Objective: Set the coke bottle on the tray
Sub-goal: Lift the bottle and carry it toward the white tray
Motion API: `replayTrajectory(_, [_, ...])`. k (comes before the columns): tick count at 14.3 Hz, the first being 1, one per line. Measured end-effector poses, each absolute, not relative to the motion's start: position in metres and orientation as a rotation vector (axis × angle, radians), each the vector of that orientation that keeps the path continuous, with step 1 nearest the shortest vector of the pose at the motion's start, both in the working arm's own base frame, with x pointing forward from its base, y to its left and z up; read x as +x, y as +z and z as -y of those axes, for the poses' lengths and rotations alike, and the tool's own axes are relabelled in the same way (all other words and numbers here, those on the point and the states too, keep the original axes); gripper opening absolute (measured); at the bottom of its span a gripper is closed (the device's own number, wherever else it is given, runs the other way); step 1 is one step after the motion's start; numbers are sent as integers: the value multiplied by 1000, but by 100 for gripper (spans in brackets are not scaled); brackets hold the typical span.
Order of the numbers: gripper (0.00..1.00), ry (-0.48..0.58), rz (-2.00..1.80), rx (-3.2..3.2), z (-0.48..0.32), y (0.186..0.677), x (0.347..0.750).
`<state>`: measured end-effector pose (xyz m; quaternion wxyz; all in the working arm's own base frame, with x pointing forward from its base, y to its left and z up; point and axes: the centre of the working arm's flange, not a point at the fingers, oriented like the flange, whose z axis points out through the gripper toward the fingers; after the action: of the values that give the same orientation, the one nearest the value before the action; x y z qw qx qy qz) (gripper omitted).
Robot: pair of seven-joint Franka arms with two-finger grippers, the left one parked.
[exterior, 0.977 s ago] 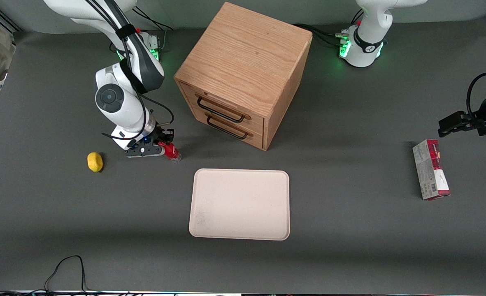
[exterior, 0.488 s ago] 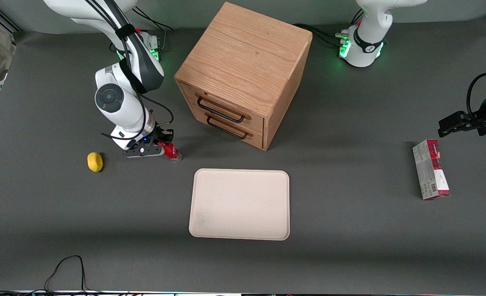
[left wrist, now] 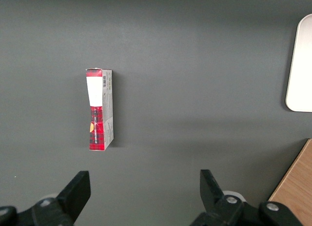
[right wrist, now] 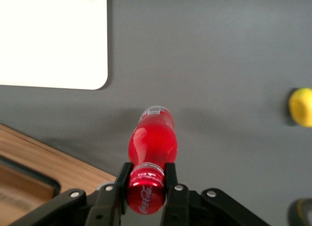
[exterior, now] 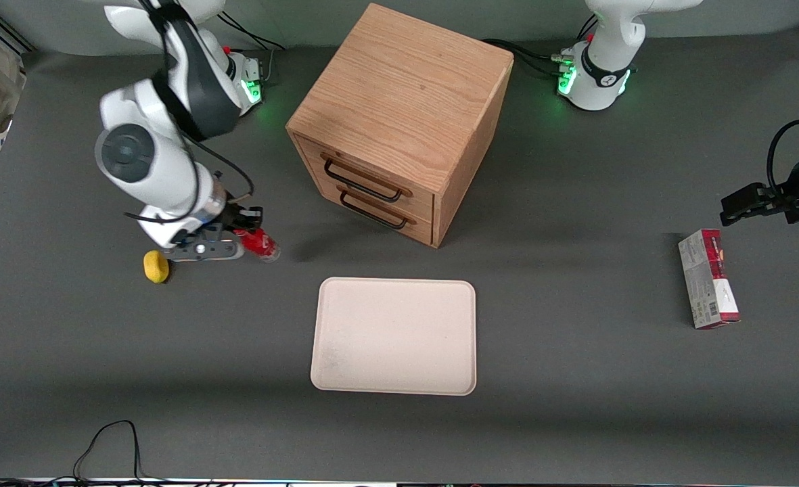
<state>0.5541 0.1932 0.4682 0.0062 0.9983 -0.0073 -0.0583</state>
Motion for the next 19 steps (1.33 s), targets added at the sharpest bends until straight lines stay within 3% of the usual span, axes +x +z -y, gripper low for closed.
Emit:
replayTrajectory(4, [32, -257, 53, 3107, -178, 560, 568])
replayTrajectory(8, [32, -343, 30, 3101, -156, 601, 596])
replayTrajectory(15, [32, -350, -4, 3113, -178, 568, 633])
replayTrajectory(19, [32, -229, 162, 3193, -242, 505, 672])
